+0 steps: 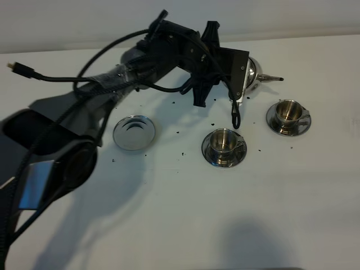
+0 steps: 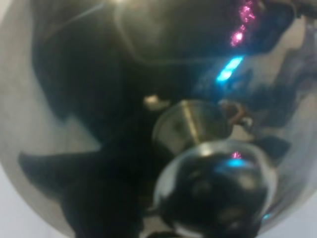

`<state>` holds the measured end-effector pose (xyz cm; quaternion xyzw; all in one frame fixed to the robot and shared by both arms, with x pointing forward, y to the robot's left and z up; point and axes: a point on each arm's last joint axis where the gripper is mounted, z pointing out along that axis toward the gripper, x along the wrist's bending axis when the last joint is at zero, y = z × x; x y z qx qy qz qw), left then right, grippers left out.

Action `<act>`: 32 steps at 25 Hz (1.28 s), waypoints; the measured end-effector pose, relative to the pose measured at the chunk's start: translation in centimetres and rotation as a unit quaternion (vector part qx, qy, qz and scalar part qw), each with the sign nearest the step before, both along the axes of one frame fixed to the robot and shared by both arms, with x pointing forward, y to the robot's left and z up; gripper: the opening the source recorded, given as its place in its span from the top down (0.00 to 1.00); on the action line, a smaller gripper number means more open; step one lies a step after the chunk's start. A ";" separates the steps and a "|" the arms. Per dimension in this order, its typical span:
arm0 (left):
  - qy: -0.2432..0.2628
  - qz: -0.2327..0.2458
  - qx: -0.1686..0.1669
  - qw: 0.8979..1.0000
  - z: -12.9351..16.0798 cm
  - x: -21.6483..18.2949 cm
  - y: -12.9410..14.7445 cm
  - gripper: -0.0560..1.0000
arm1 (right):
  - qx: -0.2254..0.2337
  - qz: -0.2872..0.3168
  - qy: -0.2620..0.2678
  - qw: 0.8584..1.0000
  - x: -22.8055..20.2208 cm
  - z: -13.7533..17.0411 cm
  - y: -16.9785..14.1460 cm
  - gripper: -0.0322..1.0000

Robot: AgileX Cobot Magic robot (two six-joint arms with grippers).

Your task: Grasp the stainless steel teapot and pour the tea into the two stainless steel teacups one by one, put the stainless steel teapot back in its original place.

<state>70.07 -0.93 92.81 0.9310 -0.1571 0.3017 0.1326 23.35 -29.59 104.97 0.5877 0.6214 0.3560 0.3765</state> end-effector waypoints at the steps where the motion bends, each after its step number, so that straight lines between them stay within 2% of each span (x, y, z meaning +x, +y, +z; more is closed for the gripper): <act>1: -0.005 -0.001 -0.002 1.000 0.0 0.2 -0.2 0.74 | 0.000 0.000 0.000 1.000 0.0 0.0 0.0 0.67; 8: -0.011 -0.010 -0.005 1.000 -0.4 0.2 -1.4 0.74 | 0.000 0.000 0.000 1.000 0.0 0.0 0.0 0.67; 15: 0.001 -0.011 0.002 1.000 -0.5 0.0 -1.4 0.74 | 0.000 0.000 0.000 1.000 0.0 0.0 0.0 0.67; 24: 0.059 -0.004 -0.005 0.998 -1.0 -0.9 -1.5 0.74 | 0.000 0.000 0.000 1.000 0.0 0.0 0.0 0.67; 32: 0.068 -0.013 0.010 0.998 -1.1 -1.1 -1.4 0.74 | 0.000 0.000 0.000 1.000 0.0 0.0 0.0 0.67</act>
